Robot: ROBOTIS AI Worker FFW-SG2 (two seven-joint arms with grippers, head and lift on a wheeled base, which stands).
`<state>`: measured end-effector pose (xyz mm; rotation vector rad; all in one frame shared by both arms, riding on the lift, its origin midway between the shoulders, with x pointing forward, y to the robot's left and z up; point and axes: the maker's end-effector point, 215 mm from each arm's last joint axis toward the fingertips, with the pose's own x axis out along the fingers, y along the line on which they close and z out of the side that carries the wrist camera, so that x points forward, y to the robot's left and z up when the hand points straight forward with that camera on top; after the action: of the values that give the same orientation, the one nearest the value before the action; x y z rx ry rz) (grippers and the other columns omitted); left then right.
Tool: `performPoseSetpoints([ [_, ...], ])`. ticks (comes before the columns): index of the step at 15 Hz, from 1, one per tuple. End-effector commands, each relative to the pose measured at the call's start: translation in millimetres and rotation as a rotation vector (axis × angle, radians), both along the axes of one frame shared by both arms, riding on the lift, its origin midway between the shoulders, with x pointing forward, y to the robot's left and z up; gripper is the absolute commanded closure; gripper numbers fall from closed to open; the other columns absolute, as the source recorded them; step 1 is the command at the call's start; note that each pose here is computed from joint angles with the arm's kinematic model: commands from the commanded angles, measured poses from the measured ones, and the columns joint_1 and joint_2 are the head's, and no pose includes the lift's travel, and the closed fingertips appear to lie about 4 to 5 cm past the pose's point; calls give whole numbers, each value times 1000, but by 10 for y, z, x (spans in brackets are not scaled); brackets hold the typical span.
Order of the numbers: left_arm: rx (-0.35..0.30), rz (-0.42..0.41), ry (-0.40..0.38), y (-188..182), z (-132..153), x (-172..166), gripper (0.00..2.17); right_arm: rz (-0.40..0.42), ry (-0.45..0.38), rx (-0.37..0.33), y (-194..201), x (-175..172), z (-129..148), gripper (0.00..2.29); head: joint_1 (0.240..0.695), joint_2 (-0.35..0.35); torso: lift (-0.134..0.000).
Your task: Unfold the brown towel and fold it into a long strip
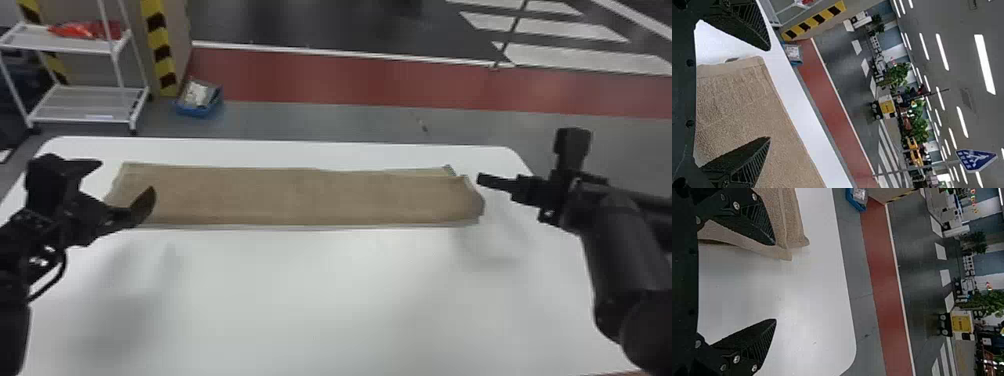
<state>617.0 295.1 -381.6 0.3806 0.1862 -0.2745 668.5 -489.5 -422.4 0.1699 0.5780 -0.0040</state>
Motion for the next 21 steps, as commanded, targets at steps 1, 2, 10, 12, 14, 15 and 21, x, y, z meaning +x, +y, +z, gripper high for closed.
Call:
performPoseSetpoints([
  [1, -3, -3, 1, -23, -4, 13, 70, 7, 10, 3, 45, -7, -46, 282, 695, -162, -123],
  [2, -3, -5, 0, -33, -6, 13, 70, 12, 11, 2, 73, -1, -54, 289, 695, -162, -123],
  [10, -2, -6, 4, -37, -18, 36, 70, 32, 18, -20, 158, 37, -55, 839, 695, -152, -123],
  [12, -2, -5, 7, -34, -34, 33, 70, 26, 21, -29, 139, 38, -59, 842, 695, -152, -123],
  [14, -2, -6, 7, -43, -36, 32, 70, 27, 24, -38, 133, 40, -59, 842, 695, -153, -123],
  [15, -2, -6, 5, -43, -26, 38, 70, 25, 25, -37, 130, 42, -56, 842, 695, -153, -123],
  [21, -1, -6, 5, -36, -26, 38, 70, 55, 50, -60, 283, 63, -113, 394, 695, -150, -123],
])
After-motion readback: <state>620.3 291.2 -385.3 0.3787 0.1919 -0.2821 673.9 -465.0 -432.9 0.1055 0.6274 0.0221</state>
